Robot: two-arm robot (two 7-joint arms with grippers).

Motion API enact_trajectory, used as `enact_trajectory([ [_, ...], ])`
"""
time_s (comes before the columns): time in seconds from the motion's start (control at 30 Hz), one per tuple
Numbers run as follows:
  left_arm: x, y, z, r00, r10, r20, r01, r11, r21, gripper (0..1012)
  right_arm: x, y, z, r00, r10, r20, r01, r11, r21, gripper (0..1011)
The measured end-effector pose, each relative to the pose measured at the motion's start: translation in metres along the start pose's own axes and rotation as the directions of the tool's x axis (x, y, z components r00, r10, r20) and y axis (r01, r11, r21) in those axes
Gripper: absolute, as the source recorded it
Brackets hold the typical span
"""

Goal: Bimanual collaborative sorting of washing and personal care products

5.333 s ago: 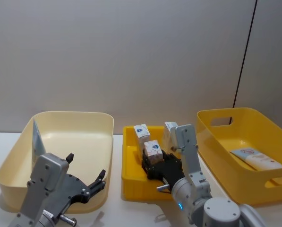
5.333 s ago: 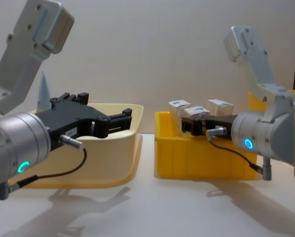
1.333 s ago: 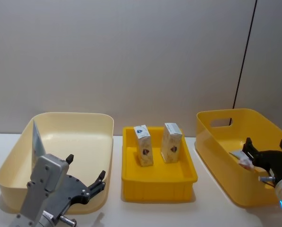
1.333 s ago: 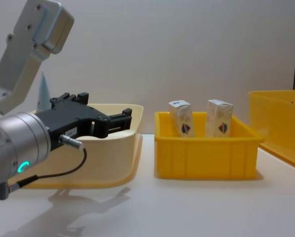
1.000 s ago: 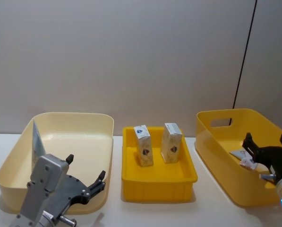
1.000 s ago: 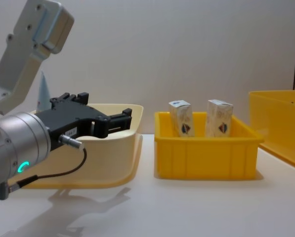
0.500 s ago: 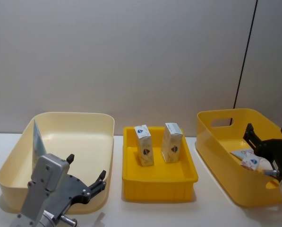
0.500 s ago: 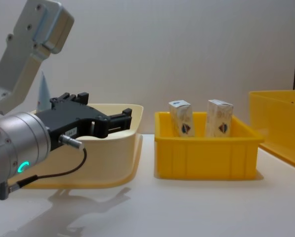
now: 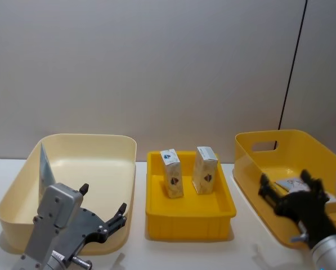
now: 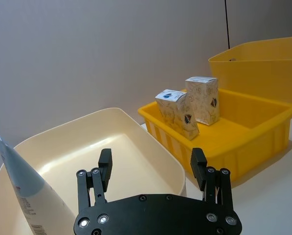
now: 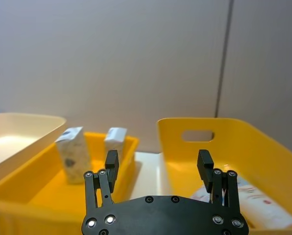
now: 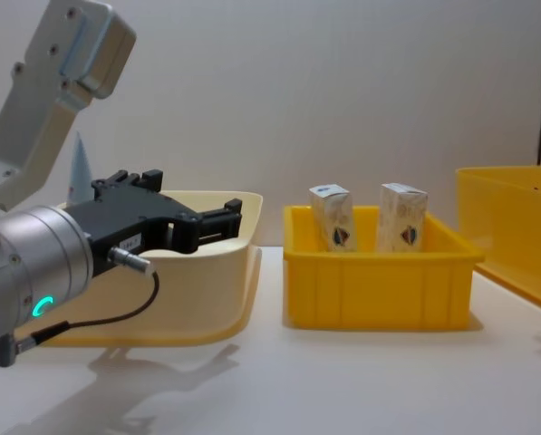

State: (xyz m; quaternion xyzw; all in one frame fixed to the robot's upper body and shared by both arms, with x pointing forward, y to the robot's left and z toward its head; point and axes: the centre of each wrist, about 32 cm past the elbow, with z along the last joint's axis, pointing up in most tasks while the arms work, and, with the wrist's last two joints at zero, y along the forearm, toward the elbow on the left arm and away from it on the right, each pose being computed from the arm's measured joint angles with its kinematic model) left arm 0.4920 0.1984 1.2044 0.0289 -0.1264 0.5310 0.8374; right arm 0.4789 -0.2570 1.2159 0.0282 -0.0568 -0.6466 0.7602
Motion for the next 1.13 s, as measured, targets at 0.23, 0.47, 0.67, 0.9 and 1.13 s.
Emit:
enact_trajectory([
  [0.23, 0.0000, 0.0000, 0.0000, 1.0000, 0.000, 0.000, 0.000, 1.0000, 0.000, 1002, -0.015, -0.019, -0.012, 0.995, 0.101, -0.009, -0.102, 0.995, -0.024, 1001],
  [0.47, 0.0000, 0.0000, 0.0000, 1.0000, 0.000, 0.000, 0.000, 1.0000, 0.000, 1002, -0.025, -0.032, -0.020, 0.986, 0.166, -0.024, -0.167, 0.985, -0.041, 1001],
  [0.67, 0.0000, 0.0000, 0.0000, 1.0000, 0.000, 0.000, 0.000, 1.0000, 0.000, 1002, -0.027, -0.035, -0.022, 0.983, 0.179, -0.027, -0.180, 0.983, -0.044, 1001],
  [0.9, 0.0000, 0.0000, 0.0000, 1.0000, 0.000, 0.000, 0.000, 1.0000, 0.000, 1001, -0.027, -0.035, -0.022, 0.983, 0.179, -0.027, -0.180, 0.983, -0.045, 1001],
  [1.13, 0.0000, 0.0000, 0.0000, 1.0000, 0.000, 0.000, 0.000, 1.0000, 0.000, 1002, -0.027, -0.035, -0.022, 0.983, 0.179, -0.027, -0.180, 0.983, -0.045, 1001],
])
